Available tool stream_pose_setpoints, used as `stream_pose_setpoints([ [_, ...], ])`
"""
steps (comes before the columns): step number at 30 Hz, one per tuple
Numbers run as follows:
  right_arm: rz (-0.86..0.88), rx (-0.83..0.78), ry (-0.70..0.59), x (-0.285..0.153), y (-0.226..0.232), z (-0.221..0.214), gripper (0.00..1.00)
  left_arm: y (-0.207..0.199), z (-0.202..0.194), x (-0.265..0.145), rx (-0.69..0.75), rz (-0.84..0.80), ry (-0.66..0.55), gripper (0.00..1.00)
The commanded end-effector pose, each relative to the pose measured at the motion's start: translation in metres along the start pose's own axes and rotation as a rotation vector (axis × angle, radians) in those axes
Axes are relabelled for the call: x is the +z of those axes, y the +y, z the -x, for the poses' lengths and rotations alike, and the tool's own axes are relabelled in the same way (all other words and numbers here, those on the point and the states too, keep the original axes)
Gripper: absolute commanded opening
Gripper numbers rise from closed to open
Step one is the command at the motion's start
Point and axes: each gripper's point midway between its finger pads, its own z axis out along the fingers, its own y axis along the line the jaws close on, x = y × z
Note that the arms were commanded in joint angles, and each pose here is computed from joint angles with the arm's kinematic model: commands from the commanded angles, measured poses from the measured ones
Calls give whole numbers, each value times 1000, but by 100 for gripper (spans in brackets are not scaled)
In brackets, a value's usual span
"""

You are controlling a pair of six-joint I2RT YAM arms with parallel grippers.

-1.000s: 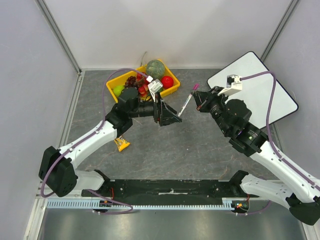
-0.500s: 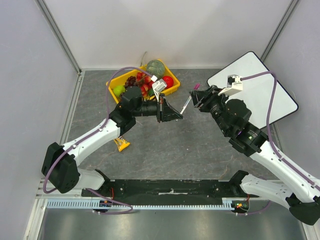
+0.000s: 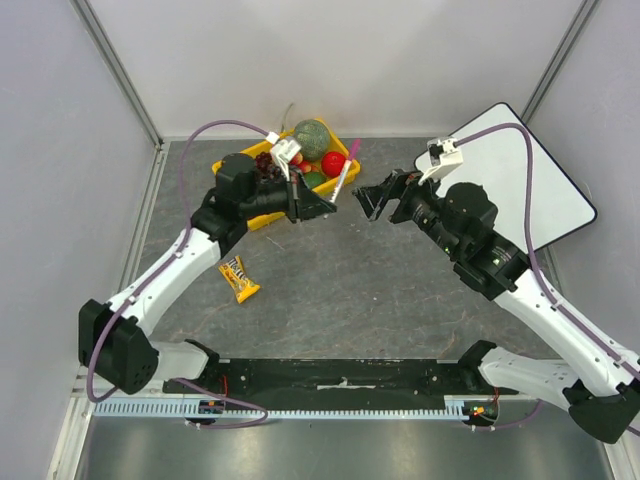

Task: Write a sentence on the whiteboard
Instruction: Pick up the whiteboard marker at the center of the board.

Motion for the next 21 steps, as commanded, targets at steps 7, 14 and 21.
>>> stream_pose_setpoints([
  [7, 422, -81, 167, 7, 55, 1, 98, -17, 29, -74, 68, -28, -2, 2],
  [14, 745, -14, 286, 1, 94, -16, 91, -56, 20, -88, 100, -194, 77, 2],
  [21, 951, 112, 280, -10, 120, -10, 74, -74, 18, -94, 130, -294, 93, 2],
])
